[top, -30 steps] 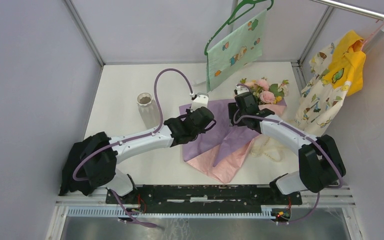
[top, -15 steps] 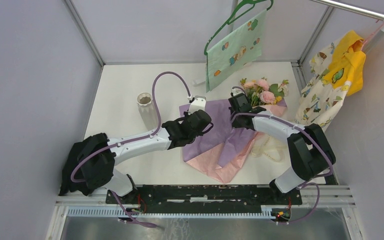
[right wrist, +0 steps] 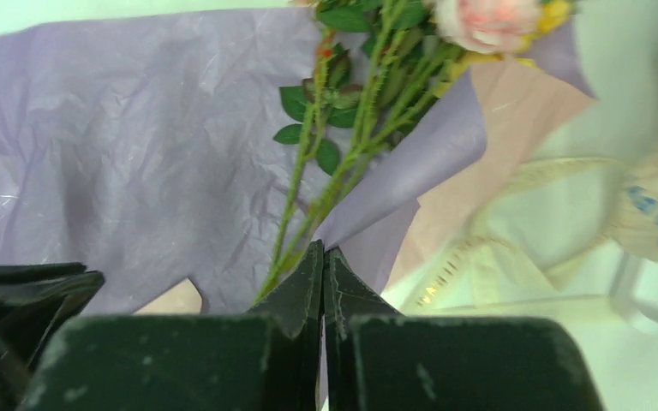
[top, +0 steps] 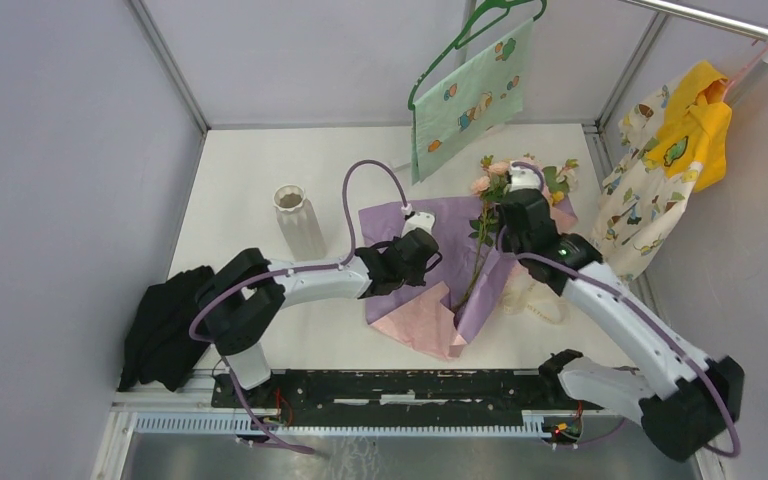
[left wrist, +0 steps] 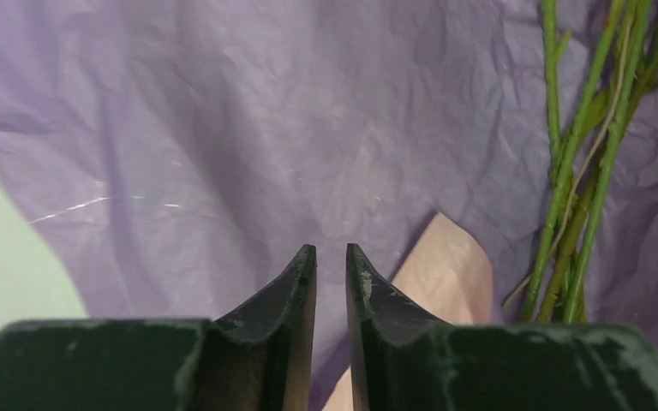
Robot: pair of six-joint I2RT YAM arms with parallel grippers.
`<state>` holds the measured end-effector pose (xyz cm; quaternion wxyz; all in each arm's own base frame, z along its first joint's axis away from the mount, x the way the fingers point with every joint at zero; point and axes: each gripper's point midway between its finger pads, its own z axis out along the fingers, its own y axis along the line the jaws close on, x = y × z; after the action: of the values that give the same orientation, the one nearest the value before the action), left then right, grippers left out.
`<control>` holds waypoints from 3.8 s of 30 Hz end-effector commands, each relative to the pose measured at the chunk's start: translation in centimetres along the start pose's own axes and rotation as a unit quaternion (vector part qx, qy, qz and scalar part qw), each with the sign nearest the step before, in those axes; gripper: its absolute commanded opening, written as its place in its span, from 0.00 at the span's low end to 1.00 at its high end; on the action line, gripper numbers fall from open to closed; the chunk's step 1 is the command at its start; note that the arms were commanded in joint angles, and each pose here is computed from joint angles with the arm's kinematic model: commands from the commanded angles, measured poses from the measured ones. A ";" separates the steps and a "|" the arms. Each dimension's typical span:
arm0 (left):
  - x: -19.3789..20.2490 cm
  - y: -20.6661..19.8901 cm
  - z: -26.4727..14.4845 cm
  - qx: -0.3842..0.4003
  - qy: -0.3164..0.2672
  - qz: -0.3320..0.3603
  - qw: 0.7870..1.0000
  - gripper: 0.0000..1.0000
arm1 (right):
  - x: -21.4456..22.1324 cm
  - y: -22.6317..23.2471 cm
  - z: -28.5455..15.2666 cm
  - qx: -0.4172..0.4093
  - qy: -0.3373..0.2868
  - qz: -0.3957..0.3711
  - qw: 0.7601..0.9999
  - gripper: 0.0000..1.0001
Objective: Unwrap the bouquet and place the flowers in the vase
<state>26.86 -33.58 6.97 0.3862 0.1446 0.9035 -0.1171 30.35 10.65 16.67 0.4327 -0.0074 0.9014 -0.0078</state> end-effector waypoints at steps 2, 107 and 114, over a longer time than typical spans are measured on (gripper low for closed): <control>-2.8 -5.8 0.1 0.118 -0.022 -0.035 0.992 0.25 | 2.0 -6.1 -5.7 0.080 -0.019 0.008 0.997 0.00; -6.6 -8.4 -22.6 0.129 -0.163 -0.003 0.978 0.51 | 0.4 -0.5 9.7 -0.044 0.049 0.040 0.997 0.42; -10.6 -7.1 -20.4 0.135 -0.186 -0.013 0.973 0.57 | -0.9 0.9 13.3 -0.054 0.061 0.054 0.995 0.39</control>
<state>14.59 -35.01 28.09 0.4997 0.1559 0.8102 -0.2638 38.38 10.41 7.14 0.3494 0.0069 0.9360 0.0416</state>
